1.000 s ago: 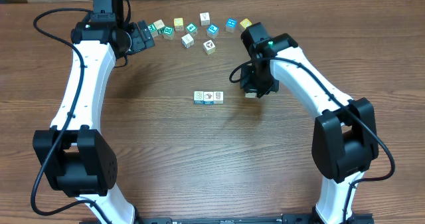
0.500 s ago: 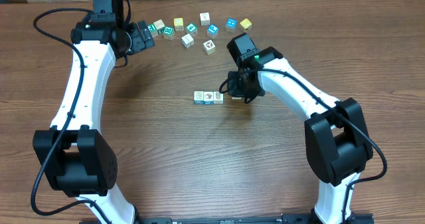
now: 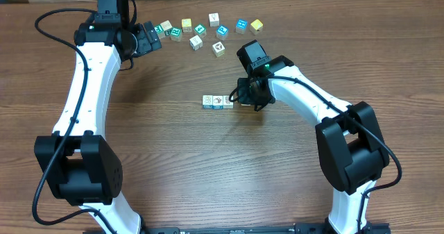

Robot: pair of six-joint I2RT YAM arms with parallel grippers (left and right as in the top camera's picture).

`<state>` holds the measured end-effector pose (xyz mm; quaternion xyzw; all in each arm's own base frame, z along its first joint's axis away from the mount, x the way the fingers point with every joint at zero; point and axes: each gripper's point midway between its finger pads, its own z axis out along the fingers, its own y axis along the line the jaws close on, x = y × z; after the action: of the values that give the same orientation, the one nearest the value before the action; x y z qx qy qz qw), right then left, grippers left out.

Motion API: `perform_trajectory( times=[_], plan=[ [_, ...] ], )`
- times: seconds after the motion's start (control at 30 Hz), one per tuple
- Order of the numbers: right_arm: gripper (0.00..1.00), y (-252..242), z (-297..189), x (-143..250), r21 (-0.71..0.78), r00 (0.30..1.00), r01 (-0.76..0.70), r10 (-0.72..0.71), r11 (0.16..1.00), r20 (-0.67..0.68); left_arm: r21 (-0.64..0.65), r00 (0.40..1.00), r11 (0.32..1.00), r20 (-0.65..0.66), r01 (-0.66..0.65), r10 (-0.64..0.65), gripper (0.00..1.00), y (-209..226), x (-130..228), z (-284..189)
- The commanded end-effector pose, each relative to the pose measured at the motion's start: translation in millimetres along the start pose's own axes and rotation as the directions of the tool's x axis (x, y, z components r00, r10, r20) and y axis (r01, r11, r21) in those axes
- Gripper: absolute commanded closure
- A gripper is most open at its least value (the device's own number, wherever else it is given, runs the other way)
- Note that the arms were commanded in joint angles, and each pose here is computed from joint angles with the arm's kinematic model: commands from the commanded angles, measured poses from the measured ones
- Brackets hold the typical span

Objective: Form a horizontal line
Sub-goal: 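Lower the L block onto the table right of the pineapple block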

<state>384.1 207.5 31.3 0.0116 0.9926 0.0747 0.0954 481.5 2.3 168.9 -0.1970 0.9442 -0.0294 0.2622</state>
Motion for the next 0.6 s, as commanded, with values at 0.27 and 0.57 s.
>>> perform_trajectory(
  times=[0.27,0.57],
  plan=[
    [0.81,4.1,6.0,8.3,-0.003,1.000,0.017,-0.017,1.000,0.006,0.012,1.000,1.000,0.012,-0.011,0.011,0.00,-4.4,-3.0,-4.6],
    [0.78,3.8,6.7,8.9,-0.003,1.000,0.017,-0.017,1.000,0.005,0.012,1.000,1.000,0.012,-0.011,0.011,0.00,-4.4,-3.0,-4.6]
  ],
)
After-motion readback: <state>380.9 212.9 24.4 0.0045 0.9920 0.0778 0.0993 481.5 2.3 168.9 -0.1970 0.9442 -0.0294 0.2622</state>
